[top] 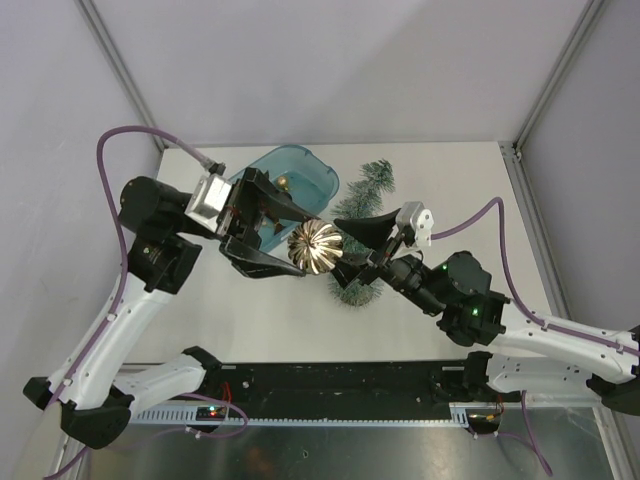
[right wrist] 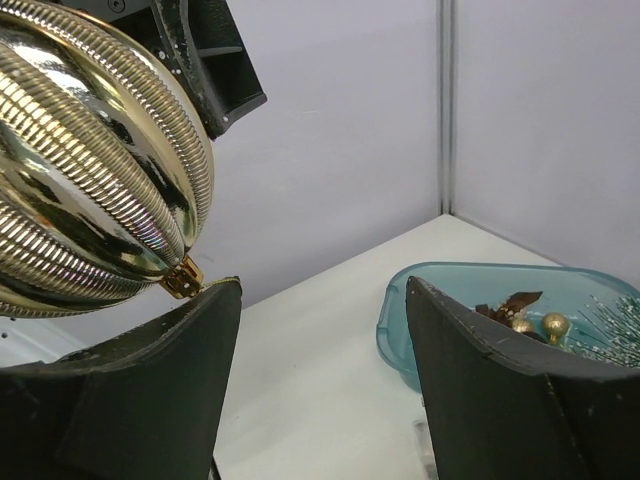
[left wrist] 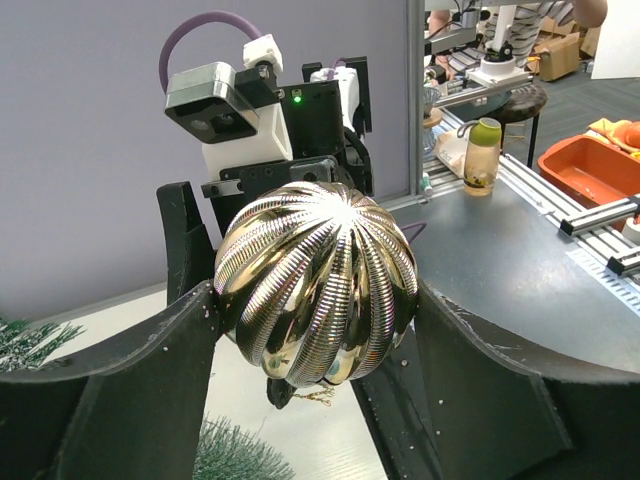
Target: Decorate the small christmas tree
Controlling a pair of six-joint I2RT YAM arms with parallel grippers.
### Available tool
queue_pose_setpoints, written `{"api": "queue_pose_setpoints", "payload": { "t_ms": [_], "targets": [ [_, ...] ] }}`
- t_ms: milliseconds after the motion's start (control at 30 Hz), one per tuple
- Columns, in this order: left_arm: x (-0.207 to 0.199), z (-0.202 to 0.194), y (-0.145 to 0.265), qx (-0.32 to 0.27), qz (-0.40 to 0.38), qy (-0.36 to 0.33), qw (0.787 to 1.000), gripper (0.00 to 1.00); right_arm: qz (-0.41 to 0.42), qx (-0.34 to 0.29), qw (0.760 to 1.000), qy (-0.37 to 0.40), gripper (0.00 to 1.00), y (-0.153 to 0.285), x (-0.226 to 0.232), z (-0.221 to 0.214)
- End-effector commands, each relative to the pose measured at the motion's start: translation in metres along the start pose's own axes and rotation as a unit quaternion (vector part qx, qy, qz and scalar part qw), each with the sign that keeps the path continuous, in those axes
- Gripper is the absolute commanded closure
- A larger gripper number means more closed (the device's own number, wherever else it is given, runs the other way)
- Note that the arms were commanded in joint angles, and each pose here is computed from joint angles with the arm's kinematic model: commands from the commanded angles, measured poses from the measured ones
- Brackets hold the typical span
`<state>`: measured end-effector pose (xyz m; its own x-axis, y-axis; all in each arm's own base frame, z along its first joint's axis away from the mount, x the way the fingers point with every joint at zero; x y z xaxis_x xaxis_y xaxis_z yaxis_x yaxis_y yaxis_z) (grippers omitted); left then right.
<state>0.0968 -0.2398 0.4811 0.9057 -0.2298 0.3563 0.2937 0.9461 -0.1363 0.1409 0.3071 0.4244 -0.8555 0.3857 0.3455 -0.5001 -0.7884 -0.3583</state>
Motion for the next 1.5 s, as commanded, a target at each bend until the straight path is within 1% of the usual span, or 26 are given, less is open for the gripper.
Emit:
{"api": "queue_pose_setpoints", "payload": {
  "t_ms": [0,433,767,1167,1467],
  "targets": [
    [0.002,0.003,0.000,-0.006,0.012,-0.009,1.000,0.92,0.050,-0.041,0.998,-0.026,0.29,-0.001,0.026,0.032],
    [0.003,0.012,-0.001,-0.012,0.016,-0.009,1.000,0.92,0.012,-0.014,1.000,-0.017,0.32,-0.005,0.012,0.013],
    [-0.001,0.013,0.000,-0.013,0.014,-0.011,1.000,0.93,-0.040,-0.033,0.999,-0.014,0.36,0.008,-0.012,0.029],
    [0.000,0.024,0.000,-0.018,0.016,-0.022,0.999,0.93,-0.087,-0.008,0.996,-0.009,0.37,0.018,-0.036,0.010],
    [-0.001,0.025,0.000,-0.019,0.016,-0.023,0.999,0.93,-0.117,-0.019,0.993,-0.014,0.37,0.023,-0.049,0.014]
  ]
}}
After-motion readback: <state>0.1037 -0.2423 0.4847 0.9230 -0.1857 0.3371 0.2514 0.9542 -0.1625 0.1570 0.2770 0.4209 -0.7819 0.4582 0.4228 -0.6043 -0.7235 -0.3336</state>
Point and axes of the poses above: each gripper's point midway between its finger pads, its own y axis back along the fingers, its own x axis along the line the jaws close on, z = x × y, the point moved 2 cm from there along y, back along the fingers, and after that the axes turned 12 degrees about -y, right-handed, at the moved point
